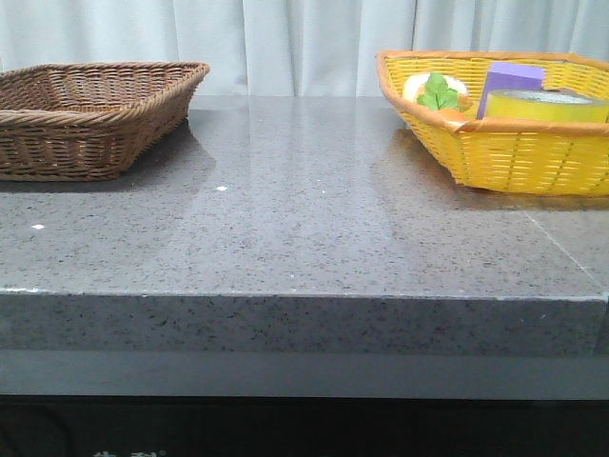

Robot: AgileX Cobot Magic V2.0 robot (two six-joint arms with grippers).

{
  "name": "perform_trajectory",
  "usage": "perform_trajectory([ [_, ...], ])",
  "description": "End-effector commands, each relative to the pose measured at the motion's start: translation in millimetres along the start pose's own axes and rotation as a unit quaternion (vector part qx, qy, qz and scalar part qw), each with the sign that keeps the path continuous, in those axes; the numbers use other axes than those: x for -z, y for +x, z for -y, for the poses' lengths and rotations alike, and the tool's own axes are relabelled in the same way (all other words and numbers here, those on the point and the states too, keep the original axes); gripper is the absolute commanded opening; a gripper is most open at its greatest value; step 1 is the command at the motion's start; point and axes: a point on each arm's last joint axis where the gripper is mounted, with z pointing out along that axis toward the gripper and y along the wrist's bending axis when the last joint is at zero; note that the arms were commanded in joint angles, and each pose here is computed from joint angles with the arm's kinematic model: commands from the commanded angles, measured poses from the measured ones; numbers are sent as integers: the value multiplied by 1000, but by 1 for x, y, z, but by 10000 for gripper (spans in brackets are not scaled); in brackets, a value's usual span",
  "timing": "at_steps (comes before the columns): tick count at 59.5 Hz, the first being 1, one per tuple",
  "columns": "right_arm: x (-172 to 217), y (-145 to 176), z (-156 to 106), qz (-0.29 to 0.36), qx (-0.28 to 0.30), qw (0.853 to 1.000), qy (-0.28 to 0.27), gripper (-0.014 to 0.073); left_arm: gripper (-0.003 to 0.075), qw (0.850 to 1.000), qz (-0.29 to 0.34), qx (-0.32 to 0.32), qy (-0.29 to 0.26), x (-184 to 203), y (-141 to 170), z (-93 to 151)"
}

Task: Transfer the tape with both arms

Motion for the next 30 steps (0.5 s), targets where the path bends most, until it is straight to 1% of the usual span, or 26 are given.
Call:
perform_trajectory([
  [1,2,-10,-1,50,3,999,-3,-67,-20,999,40,5,-4,2,-6,-1],
  [30,2,-11,-1,53,3,999,-3,-67,-20,999,40,5,-4,2,-6,-1],
])
